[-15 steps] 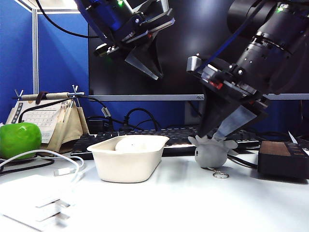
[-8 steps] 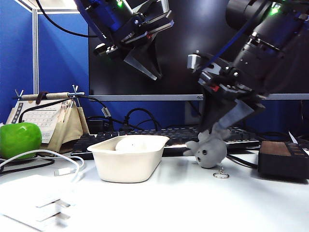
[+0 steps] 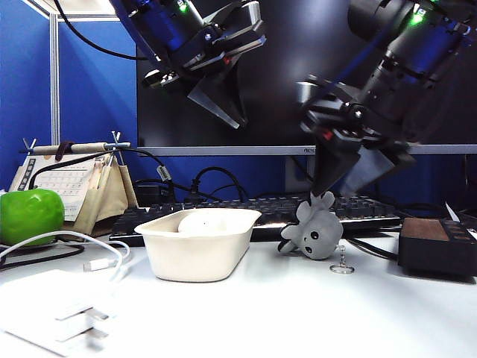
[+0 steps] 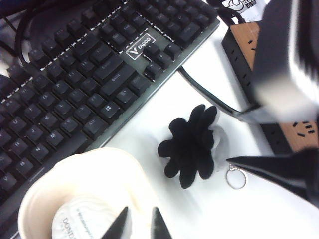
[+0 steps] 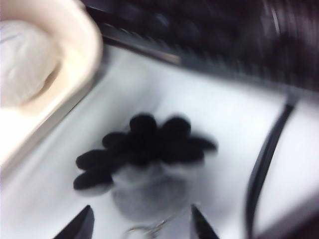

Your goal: Place the tilting octopus upright.

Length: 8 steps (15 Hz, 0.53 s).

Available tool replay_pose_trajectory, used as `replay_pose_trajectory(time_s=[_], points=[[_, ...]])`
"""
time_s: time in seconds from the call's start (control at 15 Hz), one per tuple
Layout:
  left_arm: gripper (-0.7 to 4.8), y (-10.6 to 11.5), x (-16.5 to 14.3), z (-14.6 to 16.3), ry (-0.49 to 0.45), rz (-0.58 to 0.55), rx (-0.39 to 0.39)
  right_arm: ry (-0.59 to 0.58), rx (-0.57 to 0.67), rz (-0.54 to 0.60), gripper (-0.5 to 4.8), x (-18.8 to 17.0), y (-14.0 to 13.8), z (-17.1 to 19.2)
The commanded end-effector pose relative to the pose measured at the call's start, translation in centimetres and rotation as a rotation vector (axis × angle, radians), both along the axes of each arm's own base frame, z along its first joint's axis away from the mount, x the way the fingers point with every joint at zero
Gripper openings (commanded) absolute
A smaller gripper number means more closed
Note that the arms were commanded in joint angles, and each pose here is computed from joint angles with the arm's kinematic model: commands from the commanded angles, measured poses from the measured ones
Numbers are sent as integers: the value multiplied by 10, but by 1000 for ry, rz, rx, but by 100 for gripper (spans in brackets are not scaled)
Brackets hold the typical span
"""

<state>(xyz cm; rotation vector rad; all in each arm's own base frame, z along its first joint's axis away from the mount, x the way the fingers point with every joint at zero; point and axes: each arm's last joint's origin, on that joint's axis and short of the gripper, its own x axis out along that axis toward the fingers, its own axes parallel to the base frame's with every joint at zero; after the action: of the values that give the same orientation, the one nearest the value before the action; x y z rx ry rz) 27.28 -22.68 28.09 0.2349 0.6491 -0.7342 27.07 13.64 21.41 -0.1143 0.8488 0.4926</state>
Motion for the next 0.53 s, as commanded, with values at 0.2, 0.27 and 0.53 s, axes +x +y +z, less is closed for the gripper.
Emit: replay_pose_trajectory(time_s=[0.2,0.27,0.53], points=[[62,0,0,5,-24,0,-13,33,172,-83,248,3,4,7],[62,0,0,4,-22,0,-11,45,158,-119,248,2,2,6],[62,0,0,4,-21,0,-10,126,96,-136,248,-4,-1,-1]])
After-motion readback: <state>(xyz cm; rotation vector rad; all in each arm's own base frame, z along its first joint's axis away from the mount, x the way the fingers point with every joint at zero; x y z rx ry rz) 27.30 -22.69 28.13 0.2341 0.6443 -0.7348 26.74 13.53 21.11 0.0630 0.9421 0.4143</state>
